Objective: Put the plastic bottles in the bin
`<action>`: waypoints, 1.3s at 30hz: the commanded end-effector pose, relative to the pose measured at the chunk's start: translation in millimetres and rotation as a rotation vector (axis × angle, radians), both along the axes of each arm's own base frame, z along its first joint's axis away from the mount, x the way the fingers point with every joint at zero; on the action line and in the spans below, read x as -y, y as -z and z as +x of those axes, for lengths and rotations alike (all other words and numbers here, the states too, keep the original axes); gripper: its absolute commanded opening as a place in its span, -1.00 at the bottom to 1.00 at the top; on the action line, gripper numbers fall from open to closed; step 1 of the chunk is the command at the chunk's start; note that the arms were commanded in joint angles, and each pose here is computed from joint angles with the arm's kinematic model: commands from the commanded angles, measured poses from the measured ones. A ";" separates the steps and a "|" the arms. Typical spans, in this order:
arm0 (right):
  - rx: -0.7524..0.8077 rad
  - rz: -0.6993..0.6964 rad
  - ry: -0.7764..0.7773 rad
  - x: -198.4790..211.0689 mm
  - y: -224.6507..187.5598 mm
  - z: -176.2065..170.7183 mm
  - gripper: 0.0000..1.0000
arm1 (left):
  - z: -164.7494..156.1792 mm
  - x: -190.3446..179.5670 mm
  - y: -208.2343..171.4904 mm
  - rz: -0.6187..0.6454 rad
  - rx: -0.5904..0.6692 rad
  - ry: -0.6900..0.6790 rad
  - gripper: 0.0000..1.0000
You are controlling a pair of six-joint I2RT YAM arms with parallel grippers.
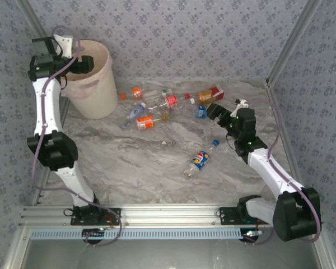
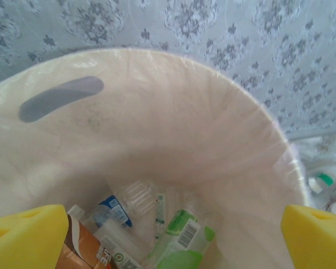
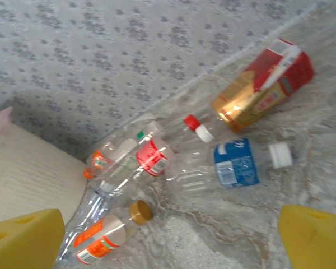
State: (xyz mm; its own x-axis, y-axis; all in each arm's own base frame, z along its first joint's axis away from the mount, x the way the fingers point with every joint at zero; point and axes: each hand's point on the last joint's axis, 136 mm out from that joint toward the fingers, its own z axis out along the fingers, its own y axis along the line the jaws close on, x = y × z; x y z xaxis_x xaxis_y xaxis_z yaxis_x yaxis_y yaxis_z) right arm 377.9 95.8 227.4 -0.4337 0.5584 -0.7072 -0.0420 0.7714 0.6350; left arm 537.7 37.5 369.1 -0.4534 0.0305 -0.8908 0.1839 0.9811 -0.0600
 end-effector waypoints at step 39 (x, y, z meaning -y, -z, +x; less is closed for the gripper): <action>-0.747 0.155 0.207 -22.2 140.3 -126.6 0.98 | -96.9 251.9 15.6 -0.423 0.110 0.317 0.95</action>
